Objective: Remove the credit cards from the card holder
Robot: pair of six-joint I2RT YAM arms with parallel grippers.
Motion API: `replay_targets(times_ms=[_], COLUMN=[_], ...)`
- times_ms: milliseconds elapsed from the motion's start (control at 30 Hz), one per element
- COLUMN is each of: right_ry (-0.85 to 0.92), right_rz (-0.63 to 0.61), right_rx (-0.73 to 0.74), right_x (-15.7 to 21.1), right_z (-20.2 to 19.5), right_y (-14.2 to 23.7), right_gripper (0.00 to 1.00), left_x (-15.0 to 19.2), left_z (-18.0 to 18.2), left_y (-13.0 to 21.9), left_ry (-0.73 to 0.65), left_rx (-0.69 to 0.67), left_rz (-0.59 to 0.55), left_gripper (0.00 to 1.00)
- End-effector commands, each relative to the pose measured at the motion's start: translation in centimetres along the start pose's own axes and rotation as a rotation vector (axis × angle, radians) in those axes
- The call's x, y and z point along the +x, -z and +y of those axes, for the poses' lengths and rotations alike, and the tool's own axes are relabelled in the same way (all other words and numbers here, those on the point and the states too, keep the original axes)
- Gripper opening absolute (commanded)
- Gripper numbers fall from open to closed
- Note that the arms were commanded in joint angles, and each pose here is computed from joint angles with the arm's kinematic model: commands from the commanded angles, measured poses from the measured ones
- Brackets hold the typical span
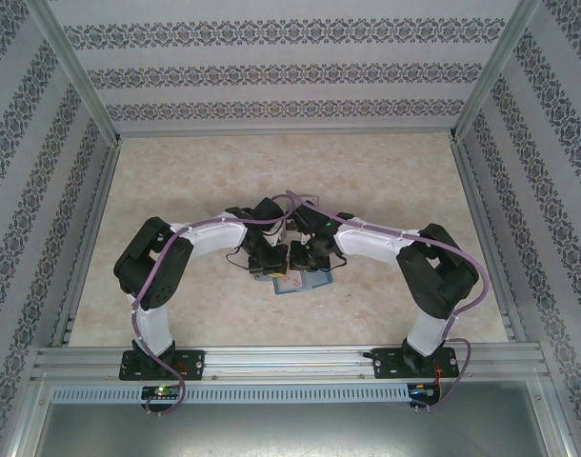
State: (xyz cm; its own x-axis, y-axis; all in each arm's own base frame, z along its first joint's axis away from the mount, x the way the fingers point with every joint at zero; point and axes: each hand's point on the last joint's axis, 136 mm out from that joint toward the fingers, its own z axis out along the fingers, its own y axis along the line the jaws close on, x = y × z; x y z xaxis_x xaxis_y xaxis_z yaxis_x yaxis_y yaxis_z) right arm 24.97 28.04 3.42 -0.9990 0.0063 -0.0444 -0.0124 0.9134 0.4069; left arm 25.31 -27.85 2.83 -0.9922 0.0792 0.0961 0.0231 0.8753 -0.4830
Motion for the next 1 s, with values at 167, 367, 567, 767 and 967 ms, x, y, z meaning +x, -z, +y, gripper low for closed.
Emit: replay_targets(times_ms=[167, 367, 567, 767, 967], right_ry=[-0.031, -0.027, -0.015, -0.016, -0.015], right_rz=[0.036, 0.030, 0.016, 0.007, -0.012], right_rx=[0.027, 0.082, 0.118, 0.040, 0.033], right_x=[0.5, 0.5, 0.4, 0.3, 0.1], right_z=[-1.3, -2.4, -2.9, -1.3, -1.2], right_y=[-1.4, -1.3, -0.6, 0.0, 0.8], right_gripper=[0.16, 0.23, 0.27, 0.28, 0.28], left_x=[0.5, 0.6, 0.7, 0.6, 0.2], left_z=[0.6, 0.8, 0.9, 0.7, 0.0], left_y=[-0.7, -0.9, -0.9, -0.6, 0.0], left_ry=[0.004, 0.004, 0.003, 0.001, -0.006], left_rx=[-0.023, -0.029, -0.034, -0.031, -0.020], left_rz=[0.024, 0.027, 0.028, 0.022, 0.009], left_gripper=[0.03, 0.03, 0.02, 0.02, 0.02])
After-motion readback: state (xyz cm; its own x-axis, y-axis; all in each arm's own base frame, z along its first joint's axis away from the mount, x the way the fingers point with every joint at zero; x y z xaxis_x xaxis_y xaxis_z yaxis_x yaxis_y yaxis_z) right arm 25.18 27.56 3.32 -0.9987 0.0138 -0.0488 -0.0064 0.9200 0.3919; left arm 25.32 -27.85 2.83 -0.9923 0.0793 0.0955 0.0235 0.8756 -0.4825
